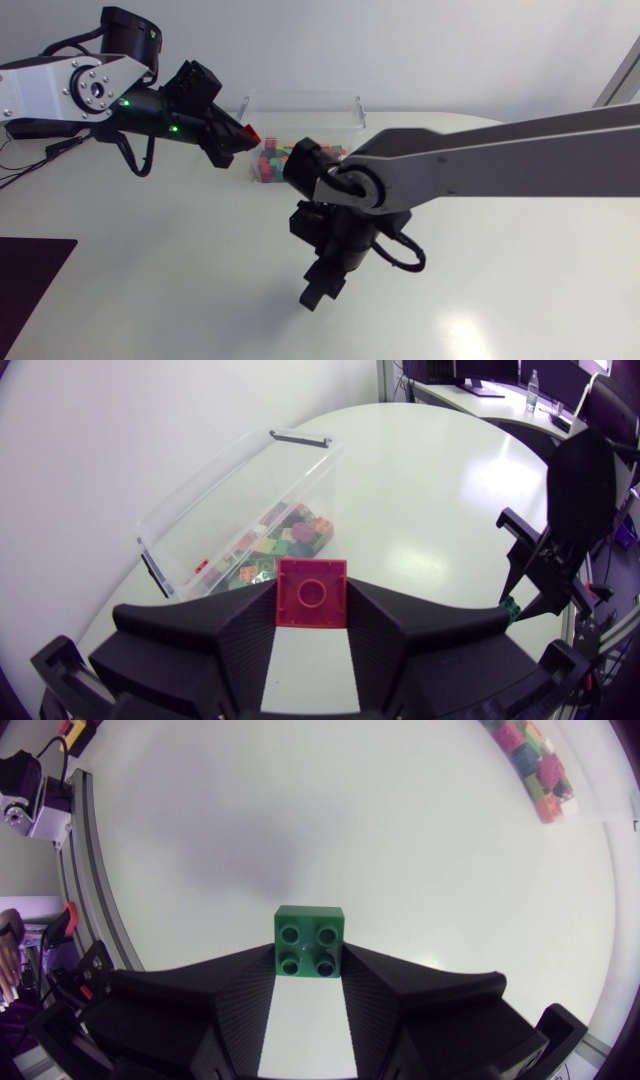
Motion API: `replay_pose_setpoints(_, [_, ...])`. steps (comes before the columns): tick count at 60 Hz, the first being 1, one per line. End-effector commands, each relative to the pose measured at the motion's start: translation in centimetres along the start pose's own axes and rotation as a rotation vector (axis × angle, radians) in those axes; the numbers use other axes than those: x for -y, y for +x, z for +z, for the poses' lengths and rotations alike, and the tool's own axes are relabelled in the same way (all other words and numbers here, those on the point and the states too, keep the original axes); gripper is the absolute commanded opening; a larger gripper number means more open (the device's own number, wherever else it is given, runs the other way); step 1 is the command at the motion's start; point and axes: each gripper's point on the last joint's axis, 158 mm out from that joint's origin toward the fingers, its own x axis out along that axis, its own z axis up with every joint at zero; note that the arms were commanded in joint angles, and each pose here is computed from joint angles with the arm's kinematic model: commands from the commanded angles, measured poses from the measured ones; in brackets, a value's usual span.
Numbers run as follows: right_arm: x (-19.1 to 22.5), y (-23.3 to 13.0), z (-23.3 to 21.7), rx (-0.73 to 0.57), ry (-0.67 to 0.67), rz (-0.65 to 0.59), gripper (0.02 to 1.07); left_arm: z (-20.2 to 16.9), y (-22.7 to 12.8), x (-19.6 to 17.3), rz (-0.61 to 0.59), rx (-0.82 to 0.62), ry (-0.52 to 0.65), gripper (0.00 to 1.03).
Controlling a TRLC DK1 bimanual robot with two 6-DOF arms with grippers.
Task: Place the duplo bricks in the container
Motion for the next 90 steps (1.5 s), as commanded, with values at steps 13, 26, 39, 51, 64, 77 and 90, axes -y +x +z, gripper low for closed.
replay_pose_setpoints(13, [4.1,-7.5,4.0,0.209,0.084,-0.064,0.40,3.5,2.7,-4.2,0.083,0.050,-0.079,0.34])
replay_pose_setpoints(26, [6.4,-10.4,6.9,0.342,0.124,-0.092,0.40,4.4,5.2,-6.7,0.119,0.073,-0.138,0.34])
replay_pose_setpoints(39, [9.0,-12.6,9.3,0.462,0.174,-0.114,0.40,4.4,7.1,-9.1,0.177,0.102,-0.189,0.34])
replay_pose_setpoints(51, [11.6,-14.1,10.8,0.554,0.204,-0.152,0.40,4.7,8.6,-11.0,0.242,0.127,-0.220,0.36])
replay_pose_setpoints(64, [13.3,-14.9,12.7,0.637,0.219,-0.180,0.40,4.5,9.6,-12.2,0.308,0.111,-0.242,1.00])
replay_pose_setpoints(77, [15.4,-16.4,14.9,0.724,0.229,-0.217,0.40,6.8,5.5,-13.6,0.371,0.177,-0.268,1.00])
replay_pose_setpoints(90, [17.9,-16.2,16.4,0.773,0.249,-0.258,0.40,10.1,-2.6,-13.0,0.435,0.287,-0.268,1.00])
